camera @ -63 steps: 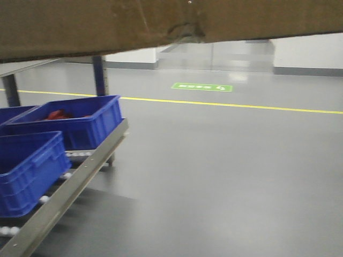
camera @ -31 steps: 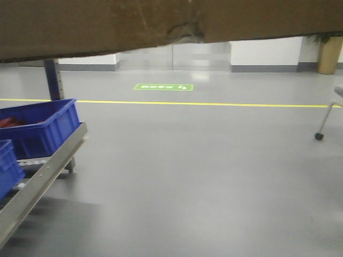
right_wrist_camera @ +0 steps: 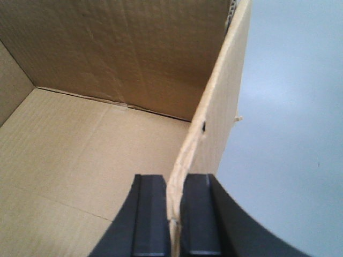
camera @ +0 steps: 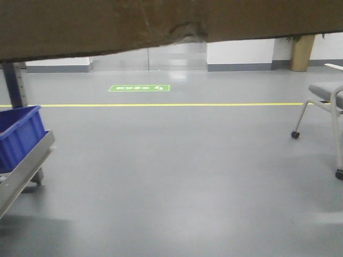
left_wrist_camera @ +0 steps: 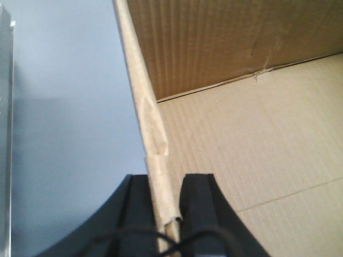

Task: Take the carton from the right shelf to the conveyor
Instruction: 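Hold the carton with both grippers while the base drives toward the conveyor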

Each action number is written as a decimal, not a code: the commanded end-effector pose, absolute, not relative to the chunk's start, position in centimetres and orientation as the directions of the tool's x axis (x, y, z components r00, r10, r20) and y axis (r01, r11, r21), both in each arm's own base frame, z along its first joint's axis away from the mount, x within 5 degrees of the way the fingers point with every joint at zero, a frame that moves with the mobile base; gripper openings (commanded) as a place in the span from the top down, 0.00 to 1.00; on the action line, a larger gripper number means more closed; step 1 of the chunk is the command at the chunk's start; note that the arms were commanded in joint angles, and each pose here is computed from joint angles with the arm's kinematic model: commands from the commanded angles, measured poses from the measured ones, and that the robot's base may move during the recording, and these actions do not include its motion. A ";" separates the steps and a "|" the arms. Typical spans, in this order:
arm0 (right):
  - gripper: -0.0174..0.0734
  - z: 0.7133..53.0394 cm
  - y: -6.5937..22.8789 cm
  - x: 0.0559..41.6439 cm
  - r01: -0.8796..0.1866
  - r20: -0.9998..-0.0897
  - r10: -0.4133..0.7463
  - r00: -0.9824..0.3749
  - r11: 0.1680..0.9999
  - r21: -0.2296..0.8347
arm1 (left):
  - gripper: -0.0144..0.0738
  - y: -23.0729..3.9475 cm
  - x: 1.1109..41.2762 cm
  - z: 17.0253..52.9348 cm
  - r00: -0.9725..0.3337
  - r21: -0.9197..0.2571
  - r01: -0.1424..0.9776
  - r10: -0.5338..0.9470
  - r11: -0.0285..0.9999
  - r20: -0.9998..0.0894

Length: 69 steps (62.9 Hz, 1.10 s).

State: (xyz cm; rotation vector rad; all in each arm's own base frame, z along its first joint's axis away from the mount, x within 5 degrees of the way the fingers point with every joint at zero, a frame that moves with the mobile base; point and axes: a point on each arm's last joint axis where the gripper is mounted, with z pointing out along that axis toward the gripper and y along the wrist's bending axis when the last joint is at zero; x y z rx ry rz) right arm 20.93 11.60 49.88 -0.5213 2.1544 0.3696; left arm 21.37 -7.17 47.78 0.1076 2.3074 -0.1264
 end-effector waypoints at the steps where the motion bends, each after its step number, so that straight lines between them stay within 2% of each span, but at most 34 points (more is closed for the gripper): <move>1: 0.88 50.9 11.6 20.7 -0.506 -0.861 -0.202 -0.466 0.859 0.072 | 0.86 -7.4 21.1 48.0 -0.661 -0.073 0.148 0.044 0.986 -0.749; 69: 0.88 50.9 11.7 20.7 -0.510 -0.860 -0.199 -0.470 0.856 0.080 | 0.86 -7.3 21.2 48.0 -0.657 -0.057 0.140 0.050 0.988 -0.752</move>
